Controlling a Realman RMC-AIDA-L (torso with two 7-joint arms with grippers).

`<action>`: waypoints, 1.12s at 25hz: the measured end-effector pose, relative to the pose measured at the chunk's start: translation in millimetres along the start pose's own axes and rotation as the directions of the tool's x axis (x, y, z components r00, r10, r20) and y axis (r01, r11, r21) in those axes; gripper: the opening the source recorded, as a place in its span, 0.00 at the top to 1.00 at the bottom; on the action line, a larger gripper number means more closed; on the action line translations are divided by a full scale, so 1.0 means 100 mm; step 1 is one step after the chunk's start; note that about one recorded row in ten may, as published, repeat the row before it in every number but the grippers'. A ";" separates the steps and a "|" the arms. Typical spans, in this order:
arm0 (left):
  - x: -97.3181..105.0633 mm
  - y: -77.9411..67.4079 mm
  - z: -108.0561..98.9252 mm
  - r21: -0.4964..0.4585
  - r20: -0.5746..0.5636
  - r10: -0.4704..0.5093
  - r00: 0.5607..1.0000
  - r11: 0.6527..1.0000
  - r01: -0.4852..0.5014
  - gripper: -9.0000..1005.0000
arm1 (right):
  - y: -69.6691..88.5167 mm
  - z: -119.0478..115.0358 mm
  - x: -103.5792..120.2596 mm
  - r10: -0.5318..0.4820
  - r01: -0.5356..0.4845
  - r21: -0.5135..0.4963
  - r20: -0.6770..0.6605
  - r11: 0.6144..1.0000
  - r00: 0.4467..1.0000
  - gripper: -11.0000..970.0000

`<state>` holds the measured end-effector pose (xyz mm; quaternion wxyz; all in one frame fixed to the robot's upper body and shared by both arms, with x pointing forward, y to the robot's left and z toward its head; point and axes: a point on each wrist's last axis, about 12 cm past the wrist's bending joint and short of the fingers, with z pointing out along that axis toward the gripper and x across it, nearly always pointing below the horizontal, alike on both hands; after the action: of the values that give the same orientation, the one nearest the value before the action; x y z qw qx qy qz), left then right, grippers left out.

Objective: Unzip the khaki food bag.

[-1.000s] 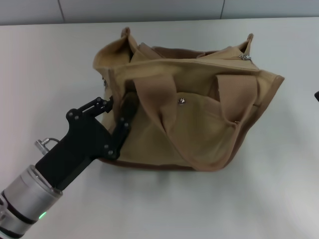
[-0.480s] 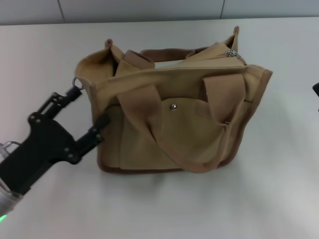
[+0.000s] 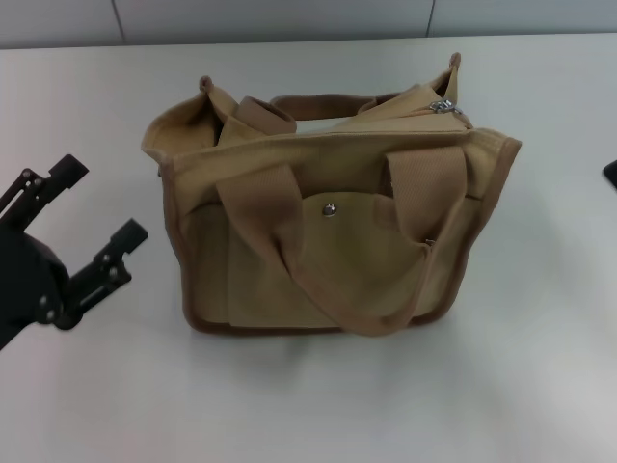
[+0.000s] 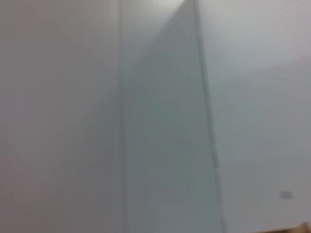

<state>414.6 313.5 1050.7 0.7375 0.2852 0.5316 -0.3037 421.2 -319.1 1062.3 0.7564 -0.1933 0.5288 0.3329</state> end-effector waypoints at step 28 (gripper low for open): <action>0.15 -0.15 0.36 0.436 -0.240 -0.123 0.963 0.873 0.220 0.20 | 0.14 0.20 0.20 0.024 -0.201 -0.426 -0.385 0.882 0.923 0.14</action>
<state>429.0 275.3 1044.8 0.5604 0.4322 0.5412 -0.4541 429.0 -289.9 1052.1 0.5555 -0.3935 0.5781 0.4498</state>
